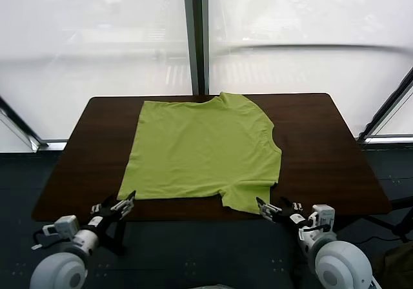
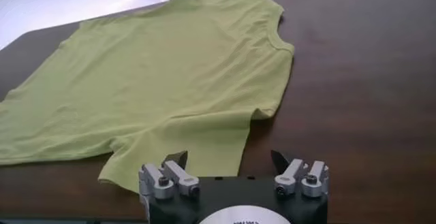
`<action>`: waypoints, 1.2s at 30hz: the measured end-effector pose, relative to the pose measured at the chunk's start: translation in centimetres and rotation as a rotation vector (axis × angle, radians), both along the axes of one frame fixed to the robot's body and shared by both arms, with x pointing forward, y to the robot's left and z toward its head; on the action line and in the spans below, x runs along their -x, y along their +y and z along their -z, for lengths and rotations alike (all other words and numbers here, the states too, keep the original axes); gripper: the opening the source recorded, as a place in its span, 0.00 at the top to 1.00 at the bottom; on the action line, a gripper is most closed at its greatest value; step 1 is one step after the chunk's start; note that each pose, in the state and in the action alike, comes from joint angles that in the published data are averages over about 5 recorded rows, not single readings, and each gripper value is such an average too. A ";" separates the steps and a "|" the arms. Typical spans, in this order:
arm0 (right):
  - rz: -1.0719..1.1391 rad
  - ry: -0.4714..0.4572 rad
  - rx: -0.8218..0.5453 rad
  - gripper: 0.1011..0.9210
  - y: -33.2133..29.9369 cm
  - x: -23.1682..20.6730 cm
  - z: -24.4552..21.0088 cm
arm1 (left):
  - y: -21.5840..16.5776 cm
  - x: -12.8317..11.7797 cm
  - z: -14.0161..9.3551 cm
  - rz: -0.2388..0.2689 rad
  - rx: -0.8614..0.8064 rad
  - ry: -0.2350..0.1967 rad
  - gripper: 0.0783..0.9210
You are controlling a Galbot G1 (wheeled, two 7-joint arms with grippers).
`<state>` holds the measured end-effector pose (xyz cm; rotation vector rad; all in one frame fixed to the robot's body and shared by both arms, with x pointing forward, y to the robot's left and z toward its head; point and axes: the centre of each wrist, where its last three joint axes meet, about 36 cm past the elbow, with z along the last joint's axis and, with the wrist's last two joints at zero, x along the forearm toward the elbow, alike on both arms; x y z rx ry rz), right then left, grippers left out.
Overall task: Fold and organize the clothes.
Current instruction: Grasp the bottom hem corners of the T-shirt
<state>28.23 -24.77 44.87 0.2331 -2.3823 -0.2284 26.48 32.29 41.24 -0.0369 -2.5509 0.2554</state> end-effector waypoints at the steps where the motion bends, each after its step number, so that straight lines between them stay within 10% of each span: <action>1: 0.000 0.000 0.000 0.02 0.0 0.0 0.1 | 0.0 0.0 0.0 0.000 -0.001 0.000 0.02; 7: 0.002 0.003 -0.001 0.28 0.3 -0.3 0.5 | 0.1 -0.2 0.2 -0.008 -0.006 0.001 0.12; 17: 0.001 0.016 0.000 0.95 0.4 0.0 0.8 | 0.0 0.1 0.6 -0.007 -0.008 0.016 0.83; 36: -0.028 -0.064 0.025 0.96 -0.5 3.9 -4.0 | 0.0 2.4 -1.4 0.002 -0.039 0.036 0.91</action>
